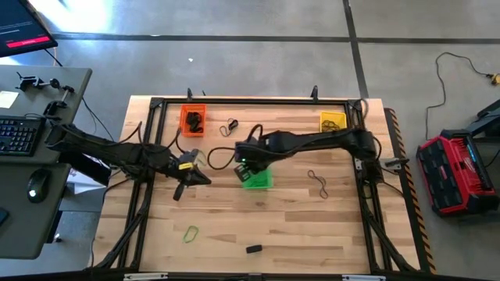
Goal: Sort rubber bands into baskets
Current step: Put the green rubber band into the green bin, then put the black rubber band into the orange bin
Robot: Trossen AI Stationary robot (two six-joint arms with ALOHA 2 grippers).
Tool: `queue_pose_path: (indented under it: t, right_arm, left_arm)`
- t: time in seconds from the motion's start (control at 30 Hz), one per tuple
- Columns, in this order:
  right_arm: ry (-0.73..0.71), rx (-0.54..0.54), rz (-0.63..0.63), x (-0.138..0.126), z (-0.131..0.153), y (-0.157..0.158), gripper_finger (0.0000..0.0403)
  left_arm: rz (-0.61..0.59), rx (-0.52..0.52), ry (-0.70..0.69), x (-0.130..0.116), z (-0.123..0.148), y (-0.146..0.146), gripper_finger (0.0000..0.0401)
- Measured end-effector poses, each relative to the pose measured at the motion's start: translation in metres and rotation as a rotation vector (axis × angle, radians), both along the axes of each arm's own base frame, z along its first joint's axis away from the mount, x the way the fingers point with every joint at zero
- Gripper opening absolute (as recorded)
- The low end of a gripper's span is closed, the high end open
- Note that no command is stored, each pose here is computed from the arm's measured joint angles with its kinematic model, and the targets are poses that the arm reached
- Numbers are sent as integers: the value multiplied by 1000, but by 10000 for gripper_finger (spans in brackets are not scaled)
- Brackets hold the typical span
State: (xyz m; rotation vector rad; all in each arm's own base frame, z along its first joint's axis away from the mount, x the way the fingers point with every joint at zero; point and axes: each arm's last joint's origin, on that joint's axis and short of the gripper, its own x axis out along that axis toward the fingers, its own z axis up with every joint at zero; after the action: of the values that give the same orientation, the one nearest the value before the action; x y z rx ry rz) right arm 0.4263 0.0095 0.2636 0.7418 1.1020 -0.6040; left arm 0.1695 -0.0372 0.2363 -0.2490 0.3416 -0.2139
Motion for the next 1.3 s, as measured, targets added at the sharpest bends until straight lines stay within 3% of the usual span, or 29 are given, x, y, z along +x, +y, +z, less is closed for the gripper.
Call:
queue_pose_path:
  t: [0.2, 0.5, 0.83, 1.03, 1.17, 1.3]
  right_arm:
    - [87, 56, -71, 11, -38, -19, 0]
    - [158, 66, -131, 19, -71, -34, 0]
    - [171, 46, -136, 19, -73, -36, 0]
    - [173, 99, -110, 18, -73, -41, 2]
    - [173, 116, -63, 18, -73, -41, 27]
    - [185, 136, -29, 17, -73, -40, 81]
  left_arm:
    - [-19, -40, -42, -9, -6, 1, 0]
    - [-23, -42, -81, -17, -2, 3, 0]
    - [-24, -39, -83, -19, -1, 3, 0]
    - [-22, -35, -85, -19, -1, 4, 0]
    - [-22, -34, -85, -19, -1, 4, 0]
    - [-22, -34, -85, -19, -1, 4, 0]
